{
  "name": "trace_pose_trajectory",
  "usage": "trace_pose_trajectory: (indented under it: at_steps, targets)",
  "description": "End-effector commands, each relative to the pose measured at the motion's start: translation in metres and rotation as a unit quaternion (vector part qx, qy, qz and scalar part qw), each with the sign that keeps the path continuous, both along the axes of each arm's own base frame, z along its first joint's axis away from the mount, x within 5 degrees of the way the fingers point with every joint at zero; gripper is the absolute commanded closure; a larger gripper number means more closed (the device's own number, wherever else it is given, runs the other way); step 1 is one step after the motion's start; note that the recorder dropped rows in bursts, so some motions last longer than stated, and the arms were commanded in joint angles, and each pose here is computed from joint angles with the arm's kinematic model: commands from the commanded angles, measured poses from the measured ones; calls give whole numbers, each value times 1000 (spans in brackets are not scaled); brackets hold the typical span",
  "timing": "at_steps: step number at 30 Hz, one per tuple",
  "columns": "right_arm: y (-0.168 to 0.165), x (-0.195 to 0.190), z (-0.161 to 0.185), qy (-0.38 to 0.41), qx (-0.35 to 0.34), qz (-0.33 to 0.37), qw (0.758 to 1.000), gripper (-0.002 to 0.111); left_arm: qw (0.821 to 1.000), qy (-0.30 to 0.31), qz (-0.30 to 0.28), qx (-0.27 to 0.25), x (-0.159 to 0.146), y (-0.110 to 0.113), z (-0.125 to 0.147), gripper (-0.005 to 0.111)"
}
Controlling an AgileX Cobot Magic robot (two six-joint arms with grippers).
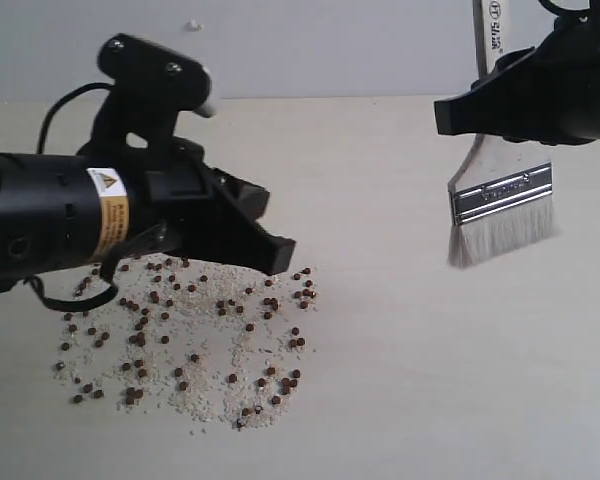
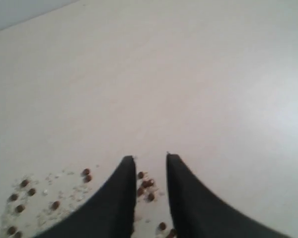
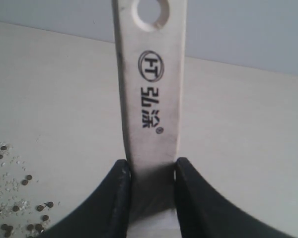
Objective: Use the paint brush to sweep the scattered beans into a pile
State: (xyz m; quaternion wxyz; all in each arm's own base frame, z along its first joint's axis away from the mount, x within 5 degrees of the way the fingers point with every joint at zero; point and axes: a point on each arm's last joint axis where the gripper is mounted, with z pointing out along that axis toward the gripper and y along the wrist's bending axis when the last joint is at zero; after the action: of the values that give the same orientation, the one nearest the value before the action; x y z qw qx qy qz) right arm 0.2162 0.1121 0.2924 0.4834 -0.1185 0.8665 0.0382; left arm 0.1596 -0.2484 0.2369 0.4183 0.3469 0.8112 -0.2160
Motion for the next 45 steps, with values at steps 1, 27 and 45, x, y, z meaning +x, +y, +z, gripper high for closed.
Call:
trace_pose_trajectory:
  at_steps: [1, 27, 45]
  targets:
    - [1, 1, 6, -14, 5, 7, 1000, 108, 998, 10, -55, -27, 0, -26, 8, 31]
    - [21, 4, 33, -53, 192, 38, 979, 108, 986, -29, -132, -99, 7, -63, 51, 31]
    - [31, 0, 38, -36, 274, 63, 959, 108, 989, -46, -127, -55, 17, -71, 33, 32]
